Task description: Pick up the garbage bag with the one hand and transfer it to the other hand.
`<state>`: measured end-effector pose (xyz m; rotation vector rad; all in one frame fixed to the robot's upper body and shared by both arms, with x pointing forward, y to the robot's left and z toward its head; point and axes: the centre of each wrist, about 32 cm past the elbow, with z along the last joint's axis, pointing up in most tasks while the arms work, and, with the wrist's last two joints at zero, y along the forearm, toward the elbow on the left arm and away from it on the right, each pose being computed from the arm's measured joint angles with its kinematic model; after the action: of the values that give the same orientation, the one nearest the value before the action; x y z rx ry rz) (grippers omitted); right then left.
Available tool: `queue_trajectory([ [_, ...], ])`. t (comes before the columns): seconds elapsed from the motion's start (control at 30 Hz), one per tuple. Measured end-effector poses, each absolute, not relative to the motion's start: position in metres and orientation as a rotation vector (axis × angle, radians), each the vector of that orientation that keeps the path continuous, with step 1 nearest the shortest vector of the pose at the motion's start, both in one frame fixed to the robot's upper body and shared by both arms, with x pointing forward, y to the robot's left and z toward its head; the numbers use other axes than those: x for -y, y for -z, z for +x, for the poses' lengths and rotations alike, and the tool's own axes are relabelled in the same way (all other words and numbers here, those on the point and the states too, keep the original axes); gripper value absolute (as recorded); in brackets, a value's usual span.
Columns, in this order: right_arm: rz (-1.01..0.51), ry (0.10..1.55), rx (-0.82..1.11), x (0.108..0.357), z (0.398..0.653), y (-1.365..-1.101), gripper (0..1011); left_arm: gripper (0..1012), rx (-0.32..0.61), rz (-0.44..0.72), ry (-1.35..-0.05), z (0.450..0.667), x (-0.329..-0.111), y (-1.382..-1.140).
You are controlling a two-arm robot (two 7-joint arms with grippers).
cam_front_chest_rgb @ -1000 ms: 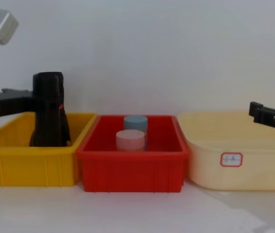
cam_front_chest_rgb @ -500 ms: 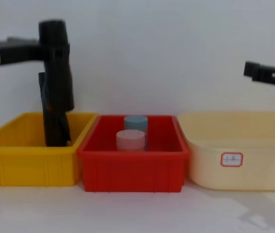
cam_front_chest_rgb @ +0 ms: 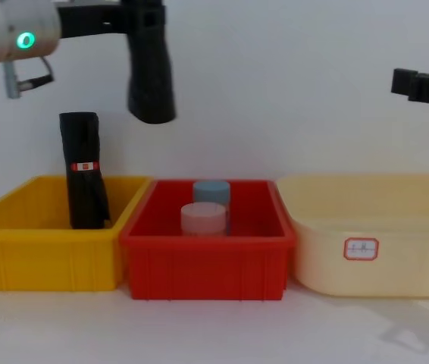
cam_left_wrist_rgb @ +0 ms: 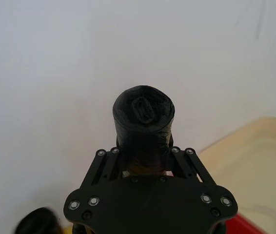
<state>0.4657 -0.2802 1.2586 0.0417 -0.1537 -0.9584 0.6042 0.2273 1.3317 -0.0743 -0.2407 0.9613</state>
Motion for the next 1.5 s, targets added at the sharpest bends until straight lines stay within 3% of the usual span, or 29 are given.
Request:
queue_trajectory([
  [0.43,-0.083,0.92,0.212,0.289,0.472,-1.268,1000,380,0.186,-0.018,-0.809,0.608,-0.189,-1.323],
  [0.87,-0.154,0.872,0.222,0.288,0.49,-1.266,999,381,0.169,-0.021,-0.733,0.602,-0.166,-1.321],
  [1.5,-0.076,0.812,0.119,0.265,0.524,-1.251,999,380,0.143,-0.035,-0.7,0.599,-0.138,-1.316],
])
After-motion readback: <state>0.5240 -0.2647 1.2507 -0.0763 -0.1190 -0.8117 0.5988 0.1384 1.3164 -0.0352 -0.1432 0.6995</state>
